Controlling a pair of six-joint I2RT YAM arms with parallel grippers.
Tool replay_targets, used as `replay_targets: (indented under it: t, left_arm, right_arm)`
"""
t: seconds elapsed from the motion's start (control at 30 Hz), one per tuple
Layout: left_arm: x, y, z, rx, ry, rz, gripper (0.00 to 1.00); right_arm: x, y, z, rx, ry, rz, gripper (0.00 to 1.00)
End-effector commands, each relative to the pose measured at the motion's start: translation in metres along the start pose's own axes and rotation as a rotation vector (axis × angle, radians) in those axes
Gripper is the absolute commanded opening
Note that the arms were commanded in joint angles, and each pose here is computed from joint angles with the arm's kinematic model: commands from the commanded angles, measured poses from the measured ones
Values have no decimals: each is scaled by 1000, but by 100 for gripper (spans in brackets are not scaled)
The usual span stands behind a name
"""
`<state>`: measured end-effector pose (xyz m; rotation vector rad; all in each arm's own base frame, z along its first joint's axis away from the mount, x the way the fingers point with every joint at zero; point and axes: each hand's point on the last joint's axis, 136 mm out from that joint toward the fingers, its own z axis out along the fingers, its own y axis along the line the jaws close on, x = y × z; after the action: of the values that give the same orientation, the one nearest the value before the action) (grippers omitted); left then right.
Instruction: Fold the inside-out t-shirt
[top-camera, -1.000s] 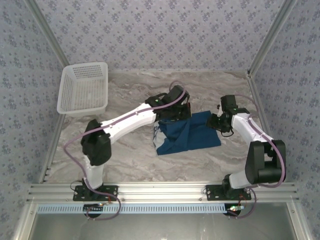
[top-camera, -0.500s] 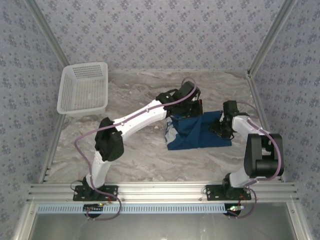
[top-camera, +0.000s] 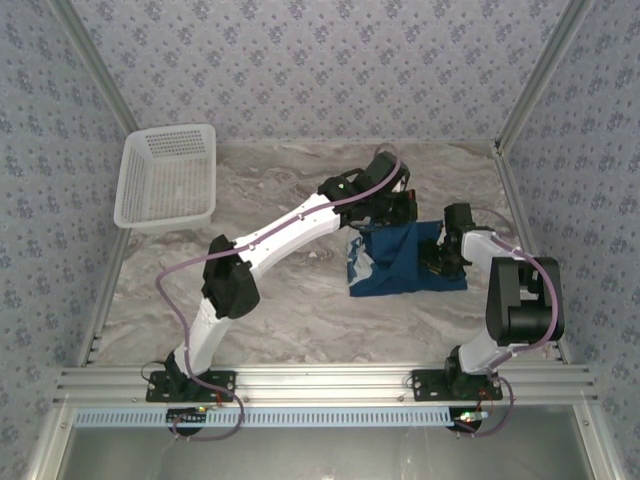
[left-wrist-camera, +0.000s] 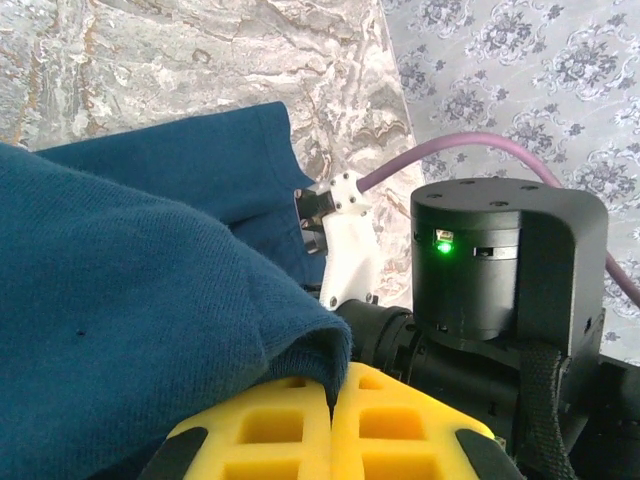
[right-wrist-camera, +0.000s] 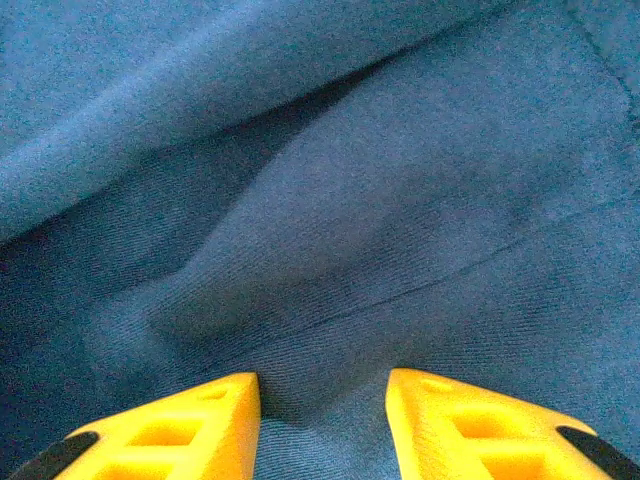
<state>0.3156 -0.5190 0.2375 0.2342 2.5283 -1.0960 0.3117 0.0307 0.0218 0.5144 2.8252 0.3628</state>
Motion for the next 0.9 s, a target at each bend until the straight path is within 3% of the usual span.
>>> replay_targets:
  t: [0.0,0.13,0.43,0.77,0.8,0.87]
  left_arm:
    - [2,-20,0,59,21,36,0]
    - [1,-30,8,83,31,51,0]
    - [8,-11,35,36,70,43,0]
    - [25,-10,92,96,104,14,0]
    - [28,-12,100,110,106,16,1]
    - [37,-16,117,150,128,24,14]
  right_arm:
    - [11,0,12,-11,56,20,42]
    - [11,4,11,-25,64,21,42]
    - [-10,-10,-20,-3,-23,67,44]
    - [-42,-37,-78,29,-238,195,45]
    - [-43,-40,-84,35,-261,203,45]
    - [-44,-47,-97,62,-300,218,45]
